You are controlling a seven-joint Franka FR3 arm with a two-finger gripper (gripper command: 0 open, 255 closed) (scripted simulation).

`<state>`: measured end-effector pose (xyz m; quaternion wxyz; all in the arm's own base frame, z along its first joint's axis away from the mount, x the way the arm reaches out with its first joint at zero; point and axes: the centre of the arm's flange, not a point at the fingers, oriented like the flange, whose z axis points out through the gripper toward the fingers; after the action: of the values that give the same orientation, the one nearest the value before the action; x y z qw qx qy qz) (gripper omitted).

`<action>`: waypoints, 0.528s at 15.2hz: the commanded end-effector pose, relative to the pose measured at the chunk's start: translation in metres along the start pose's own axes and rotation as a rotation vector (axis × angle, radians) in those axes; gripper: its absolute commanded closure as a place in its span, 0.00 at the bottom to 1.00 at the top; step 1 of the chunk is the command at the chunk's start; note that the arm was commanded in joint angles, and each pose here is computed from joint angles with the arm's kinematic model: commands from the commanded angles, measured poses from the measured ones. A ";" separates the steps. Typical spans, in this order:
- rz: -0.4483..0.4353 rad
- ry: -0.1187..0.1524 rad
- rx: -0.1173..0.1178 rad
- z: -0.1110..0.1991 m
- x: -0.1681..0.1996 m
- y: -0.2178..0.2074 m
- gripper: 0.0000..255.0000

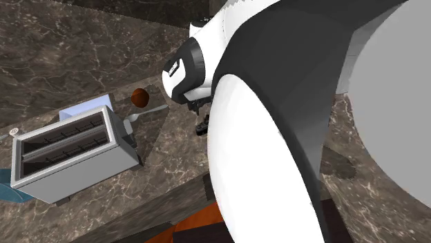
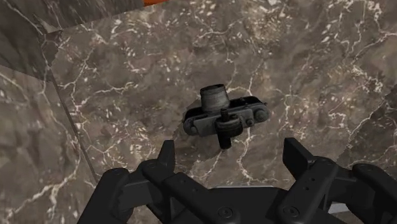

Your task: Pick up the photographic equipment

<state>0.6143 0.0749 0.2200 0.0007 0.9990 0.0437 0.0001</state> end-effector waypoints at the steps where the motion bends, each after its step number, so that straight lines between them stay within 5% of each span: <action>1: -0.006 0.008 0.001 0.019 0.017 -0.002 0.00; 8: -0.008 0.011 0.001 0.056 0.023 -0.003 0.00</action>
<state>0.6359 0.0800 0.1687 0.0001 0.9988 0.0477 0.0052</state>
